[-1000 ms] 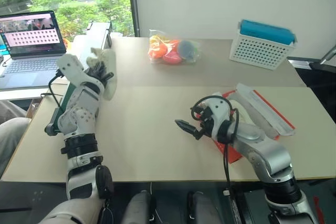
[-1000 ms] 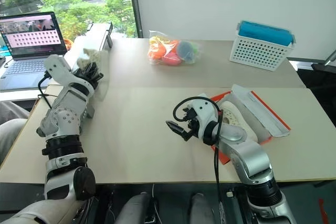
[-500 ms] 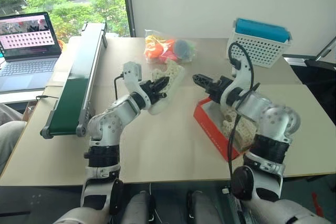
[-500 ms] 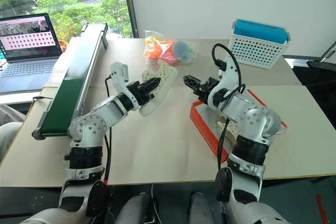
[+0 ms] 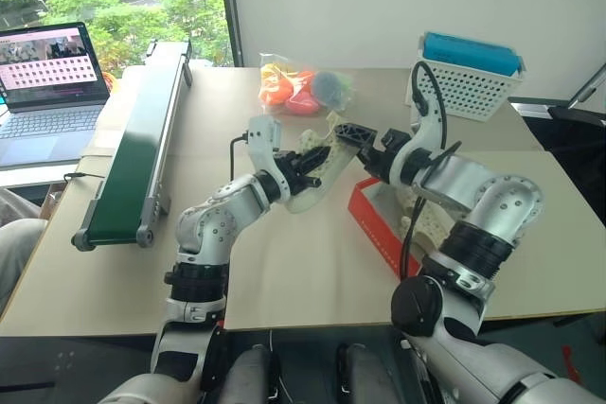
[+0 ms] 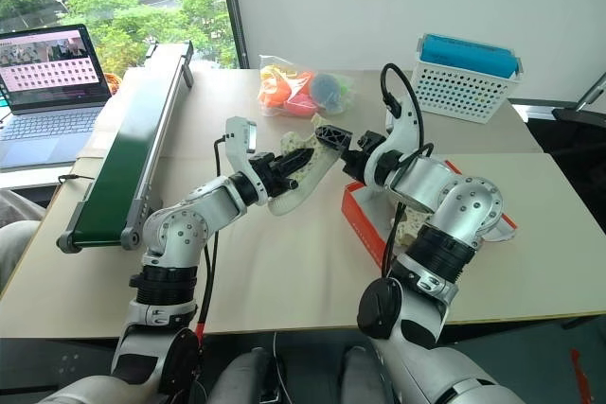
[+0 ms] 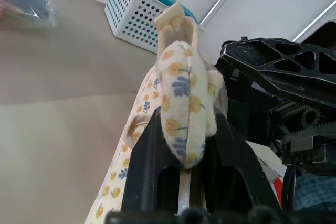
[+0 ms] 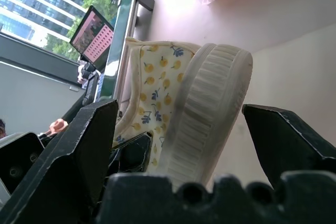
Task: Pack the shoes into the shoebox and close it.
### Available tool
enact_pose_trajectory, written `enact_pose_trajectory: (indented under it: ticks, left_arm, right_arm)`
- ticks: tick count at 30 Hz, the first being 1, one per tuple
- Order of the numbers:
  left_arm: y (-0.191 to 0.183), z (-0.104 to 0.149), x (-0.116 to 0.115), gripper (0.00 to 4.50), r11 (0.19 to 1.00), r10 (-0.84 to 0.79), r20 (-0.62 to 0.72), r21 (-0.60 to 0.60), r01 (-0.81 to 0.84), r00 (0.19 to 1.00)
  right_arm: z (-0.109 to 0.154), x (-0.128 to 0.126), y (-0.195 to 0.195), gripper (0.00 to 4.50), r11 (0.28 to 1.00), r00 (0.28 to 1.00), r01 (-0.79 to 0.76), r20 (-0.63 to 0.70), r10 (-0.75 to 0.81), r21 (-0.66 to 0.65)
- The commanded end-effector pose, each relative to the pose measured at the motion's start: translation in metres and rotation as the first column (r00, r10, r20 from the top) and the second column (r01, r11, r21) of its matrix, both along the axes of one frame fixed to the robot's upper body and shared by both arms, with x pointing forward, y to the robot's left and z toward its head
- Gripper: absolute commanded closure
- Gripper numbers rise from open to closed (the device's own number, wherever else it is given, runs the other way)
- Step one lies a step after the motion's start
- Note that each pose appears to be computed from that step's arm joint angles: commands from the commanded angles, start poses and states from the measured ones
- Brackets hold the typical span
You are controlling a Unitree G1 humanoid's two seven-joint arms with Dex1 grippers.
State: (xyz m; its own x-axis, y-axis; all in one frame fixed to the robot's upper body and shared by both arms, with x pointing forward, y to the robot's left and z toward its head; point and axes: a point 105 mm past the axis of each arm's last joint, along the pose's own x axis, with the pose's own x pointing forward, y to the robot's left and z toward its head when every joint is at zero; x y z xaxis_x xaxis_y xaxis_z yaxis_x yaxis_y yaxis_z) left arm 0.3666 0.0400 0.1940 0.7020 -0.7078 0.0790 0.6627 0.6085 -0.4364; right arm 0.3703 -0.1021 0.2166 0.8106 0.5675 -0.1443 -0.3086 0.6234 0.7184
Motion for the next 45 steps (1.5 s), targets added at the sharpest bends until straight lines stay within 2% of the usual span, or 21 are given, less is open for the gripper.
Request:
enact_pose_trajectory:
  ticks: [1, 2, 5, 12, 15, 18, 24, 30, 35, 37, 40, 43, 45]
  left_arm:
    - [-0.004, 0.022, -0.004, 4.23, 1.0, -0.016, 0.087, -0.025, 0.018, 0.996]
    - [-0.004, 0.023, -0.004, 4.23, 0.999, -0.016, 0.09, -0.029, 0.018, 0.996]
    - [-0.003, 0.025, -0.005, 4.25, 0.999, -0.013, 0.097, -0.033, 0.017, 0.995]
    - [-0.004, 0.025, -0.006, 4.25, 0.999, -0.016, 0.1, -0.032, 0.02, 0.995]
    - [-0.004, 0.025, -0.007, 4.25, 0.999, -0.019, 0.101, -0.031, 0.022, 0.995]
    - [-0.005, 0.025, -0.007, 4.25, 0.999, -0.022, 0.102, -0.027, 0.025, 0.995]
    - [-0.012, 0.012, -0.013, 4.25, 0.995, -0.061, 0.119, 0.085, 0.051, 0.991]
    - [-0.018, 0.012, -0.026, 1.92, 0.981, -0.133, 0.2, 0.163, 0.1, 0.971]
    - [-0.012, 0.007, -0.036, 1.92, 0.968, -0.183, 0.229, 0.214, 0.134, 0.956]
    - [-0.007, -0.002, -0.039, 1.92, 0.959, -0.195, 0.219, 0.247, 0.139, 0.956]
    - [-0.004, -0.009, -0.045, 1.92, 0.943, -0.236, 0.217, 0.285, 0.17, 0.947]
    - [-0.008, -0.011, -0.06, 1.92, 0.917, -0.336, 0.234, 0.303, 0.26, 0.912]
    - [-0.008, -0.012, -0.067, 1.92, 0.898, -0.393, 0.247, 0.312, 0.311, 0.886]
  right_arm:
    - [0.013, 0.001, 0.0, 0.0, 1.0, 0.999, 0.004, 0.043, -0.005, 0.024]
    - [0.012, 0.001, -0.001, 0.0, 1.0, 0.999, 0.008, 0.04, -0.009, 0.025]
    - [0.01, 0.002, -0.004, 0.66, 0.999, 0.999, 0.024, 0.035, -0.025, 0.029]
    - [0.01, 0.004, -0.005, 3.04, 0.999, 0.999, 0.037, 0.039, -0.038, 0.029]
    - [0.01, 0.004, -0.005, 3.79, 0.999, 0.998, 0.04, 0.039, -0.041, 0.03]
    - [0.011, 0.004, -0.004, 3.93, 0.999, 0.998, 0.04, 0.041, -0.041, 0.032]
    - [0.014, 0.004, -0.003, 3.93, 0.997, 0.997, 0.06, 0.055, -0.062, 0.046]
    - [0.02, 0.01, -0.018, 3.93, 0.985, 0.985, 0.157, 0.067, -0.162, 0.071]
    - [0.033, 0.016, -0.058, 3.93, 0.96, 0.956, 0.275, 0.095, -0.278, 0.052]
    - [0.046, 0.013, -0.08, 3.93, 0.95, 0.943, 0.308, 0.143, -0.299, -0.043]
    - [0.058, 0.003, -0.092, 3.93, 0.939, 0.955, 0.271, 0.182, -0.235, -0.21]
    - [0.052, -0.008, -0.095, 3.93, 0.898, 0.983, 0.169, 0.134, -0.125, -0.405]
    - [0.051, -0.012, -0.098, 3.93, 0.878, 0.991, 0.121, 0.113, -0.077, -0.462]
